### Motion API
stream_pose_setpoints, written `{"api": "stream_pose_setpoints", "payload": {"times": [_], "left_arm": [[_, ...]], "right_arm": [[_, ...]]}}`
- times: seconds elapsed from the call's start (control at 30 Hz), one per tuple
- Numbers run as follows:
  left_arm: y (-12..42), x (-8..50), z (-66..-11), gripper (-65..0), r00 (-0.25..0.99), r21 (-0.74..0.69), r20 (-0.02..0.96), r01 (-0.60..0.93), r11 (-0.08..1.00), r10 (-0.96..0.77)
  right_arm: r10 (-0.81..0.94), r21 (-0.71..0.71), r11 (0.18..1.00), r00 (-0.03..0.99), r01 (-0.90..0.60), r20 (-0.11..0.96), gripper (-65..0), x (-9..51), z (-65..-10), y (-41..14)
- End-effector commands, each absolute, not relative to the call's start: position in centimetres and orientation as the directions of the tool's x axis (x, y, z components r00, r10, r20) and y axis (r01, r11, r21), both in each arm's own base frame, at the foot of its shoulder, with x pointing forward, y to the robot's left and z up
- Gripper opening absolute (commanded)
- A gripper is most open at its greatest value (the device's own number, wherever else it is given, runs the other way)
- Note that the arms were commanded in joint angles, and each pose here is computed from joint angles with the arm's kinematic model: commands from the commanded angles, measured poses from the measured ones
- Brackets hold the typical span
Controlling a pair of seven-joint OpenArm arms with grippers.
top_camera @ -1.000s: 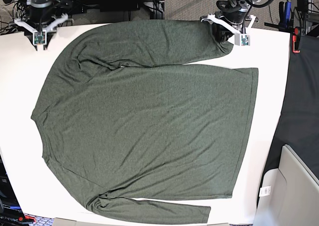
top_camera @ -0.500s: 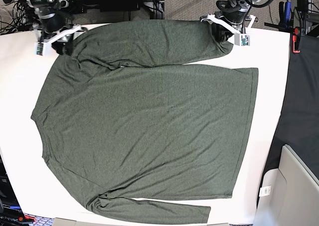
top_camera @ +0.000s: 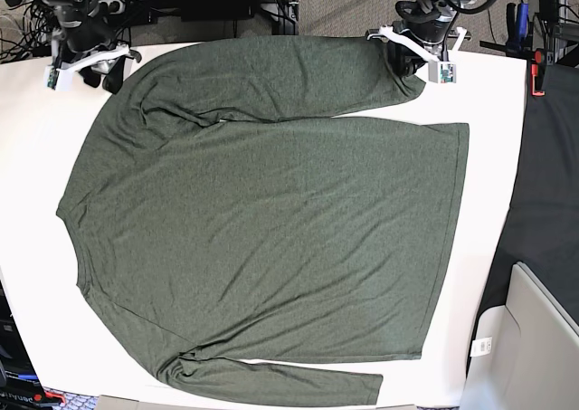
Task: Fold the T-shirt properly
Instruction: 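Grasp the shoulder corner nearest the right gripper with the right gripper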
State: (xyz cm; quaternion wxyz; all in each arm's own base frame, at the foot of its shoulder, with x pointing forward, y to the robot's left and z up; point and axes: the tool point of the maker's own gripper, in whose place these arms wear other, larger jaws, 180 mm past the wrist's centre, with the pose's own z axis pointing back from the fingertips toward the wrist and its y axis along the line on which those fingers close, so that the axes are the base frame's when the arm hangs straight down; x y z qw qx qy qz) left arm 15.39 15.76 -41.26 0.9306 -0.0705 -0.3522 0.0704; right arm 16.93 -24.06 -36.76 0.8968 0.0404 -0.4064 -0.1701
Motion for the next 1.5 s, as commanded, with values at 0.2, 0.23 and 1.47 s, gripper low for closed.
{"api": "stream_pose_setpoints", "payload": {"times": [0.2,0.23,1.47], "left_arm": [[16.1,15.0,-41.2,-65.0,0.748,-0.175,0.639,-0.085,0.981,0.179],[16.1,15.0,-41.2,-65.0,0.748,-0.175,0.639,-0.085,0.981,0.179],[16.1,15.0,-41.3,-65.0,0.749,-0.175,0.638,-0.085,0.981,0.179]], "right_arm": [[-0.366,0.241,0.928,0.582,0.283,0.726,-39.5,17.4,-36.7,-23.8],[-0.371,0.244,0.926,0.584,0.288,0.722,-39.5,17.4,-37.0,-23.9],[-0.511,0.359,0.858,0.54,0.367,0.669,-59.1,19.2,-39.8,-22.0]]}}
